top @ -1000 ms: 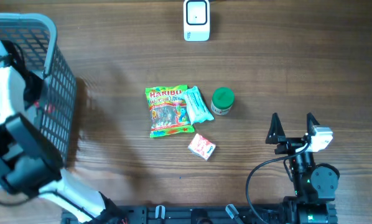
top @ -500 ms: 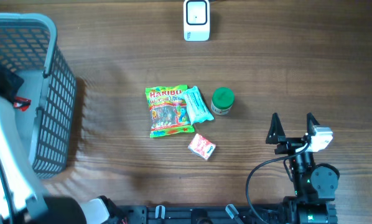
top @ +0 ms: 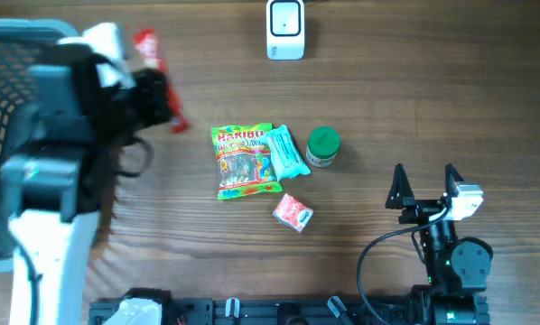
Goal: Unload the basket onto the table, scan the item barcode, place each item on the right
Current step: 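Grasp the red Nescafe stick with left gripper, lay it on Haribo bag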
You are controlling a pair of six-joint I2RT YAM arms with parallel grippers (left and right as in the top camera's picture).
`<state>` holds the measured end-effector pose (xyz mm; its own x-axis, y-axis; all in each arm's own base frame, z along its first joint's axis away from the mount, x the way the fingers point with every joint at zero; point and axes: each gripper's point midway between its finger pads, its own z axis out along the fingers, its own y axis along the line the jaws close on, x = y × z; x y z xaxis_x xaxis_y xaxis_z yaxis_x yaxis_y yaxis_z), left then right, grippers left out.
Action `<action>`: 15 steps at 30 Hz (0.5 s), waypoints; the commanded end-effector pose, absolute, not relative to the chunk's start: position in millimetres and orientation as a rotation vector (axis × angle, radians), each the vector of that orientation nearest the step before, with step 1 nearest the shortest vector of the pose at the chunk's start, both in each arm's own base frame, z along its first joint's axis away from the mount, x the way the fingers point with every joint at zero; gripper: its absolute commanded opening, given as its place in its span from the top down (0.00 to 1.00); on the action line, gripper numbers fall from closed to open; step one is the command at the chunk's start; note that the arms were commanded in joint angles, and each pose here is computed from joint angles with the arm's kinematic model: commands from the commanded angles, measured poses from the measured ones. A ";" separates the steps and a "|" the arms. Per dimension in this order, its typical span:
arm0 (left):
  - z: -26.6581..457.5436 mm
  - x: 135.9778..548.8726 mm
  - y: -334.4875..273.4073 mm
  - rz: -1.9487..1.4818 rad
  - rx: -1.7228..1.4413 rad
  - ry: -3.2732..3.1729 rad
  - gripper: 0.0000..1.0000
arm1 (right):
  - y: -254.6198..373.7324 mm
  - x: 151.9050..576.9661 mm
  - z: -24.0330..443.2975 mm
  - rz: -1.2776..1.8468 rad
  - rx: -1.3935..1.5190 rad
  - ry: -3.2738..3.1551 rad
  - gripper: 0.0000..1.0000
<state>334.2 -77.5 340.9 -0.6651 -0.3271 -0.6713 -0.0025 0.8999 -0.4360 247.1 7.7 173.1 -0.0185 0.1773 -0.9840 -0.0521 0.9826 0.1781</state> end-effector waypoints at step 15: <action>66.5 291.3 -115.9 -0.110 -0.362 2.890 0.96 | 6.6 246.9 174.2 0.181 0.108 1.573 0.00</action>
<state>299.9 -129.5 94.1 -0.9602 -0.1801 -0.2136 -0.1543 0.9792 -0.1321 247.1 7.7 173.2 -0.0181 0.1773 -0.9840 -0.0521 0.9826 0.1780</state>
